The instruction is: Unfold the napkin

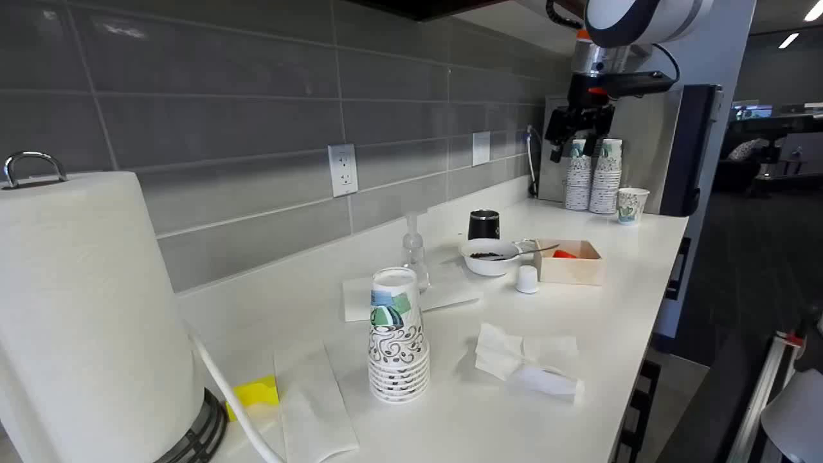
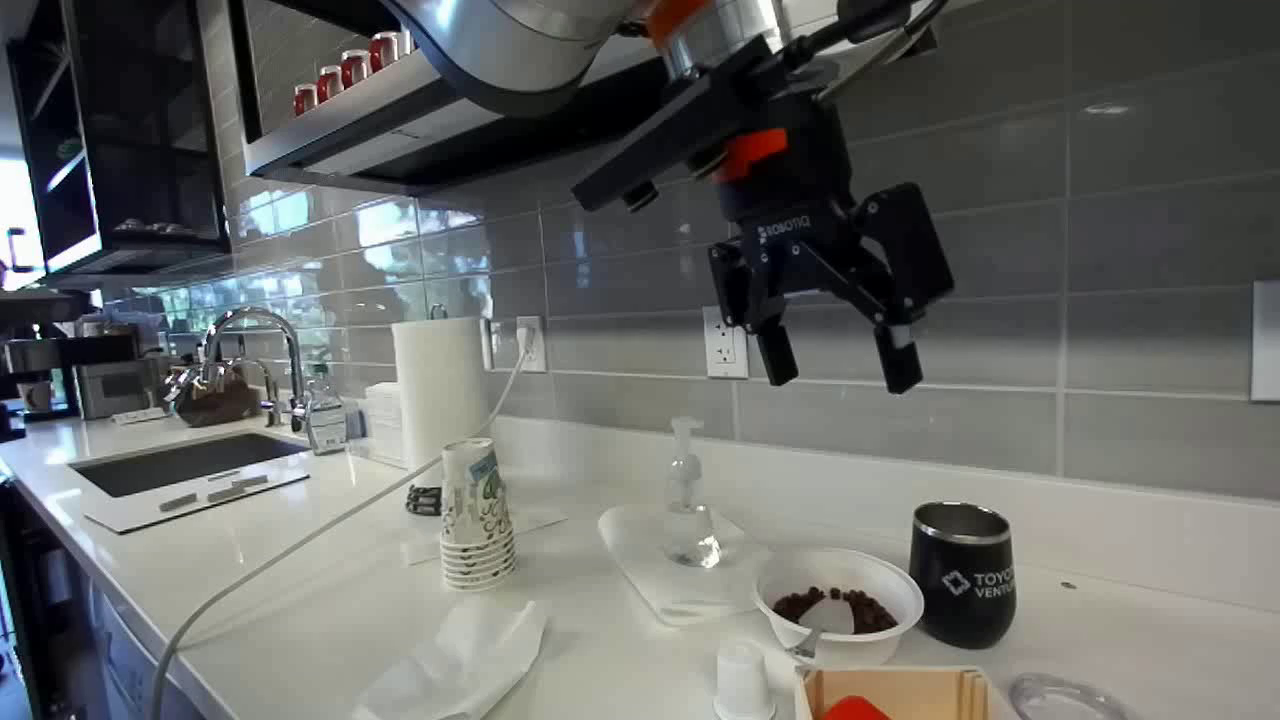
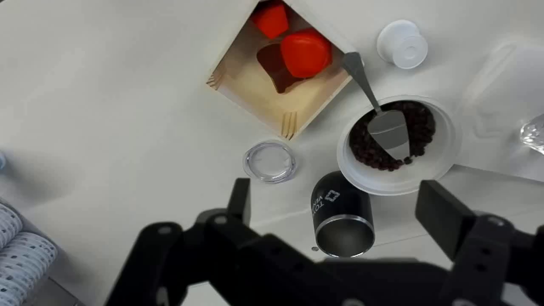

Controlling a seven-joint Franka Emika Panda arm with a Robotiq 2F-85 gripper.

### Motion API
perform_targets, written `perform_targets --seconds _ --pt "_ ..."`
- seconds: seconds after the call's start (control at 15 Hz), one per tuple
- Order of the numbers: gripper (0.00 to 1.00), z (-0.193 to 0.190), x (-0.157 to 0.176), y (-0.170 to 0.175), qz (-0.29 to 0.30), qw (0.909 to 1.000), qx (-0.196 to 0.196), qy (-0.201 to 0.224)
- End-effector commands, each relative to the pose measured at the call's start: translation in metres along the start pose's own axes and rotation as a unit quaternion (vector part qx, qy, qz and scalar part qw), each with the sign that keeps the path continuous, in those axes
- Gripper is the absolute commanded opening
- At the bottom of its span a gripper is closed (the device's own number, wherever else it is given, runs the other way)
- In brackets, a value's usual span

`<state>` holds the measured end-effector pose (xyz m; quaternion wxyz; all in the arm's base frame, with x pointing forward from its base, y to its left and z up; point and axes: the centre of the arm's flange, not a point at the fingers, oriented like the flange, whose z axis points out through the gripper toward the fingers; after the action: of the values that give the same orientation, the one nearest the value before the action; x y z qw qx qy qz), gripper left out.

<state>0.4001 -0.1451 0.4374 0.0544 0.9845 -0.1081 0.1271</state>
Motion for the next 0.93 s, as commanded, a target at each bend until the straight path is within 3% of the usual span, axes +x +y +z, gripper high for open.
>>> perform_targets --seconds 0.0,0.87 --pt "1.00 0.000 0.000 0.000 0.000 1.0000 0.000 0.000" --pt "1.00 0.002 0.005 -0.011 -0.013 0.9999 0.005 -0.001"
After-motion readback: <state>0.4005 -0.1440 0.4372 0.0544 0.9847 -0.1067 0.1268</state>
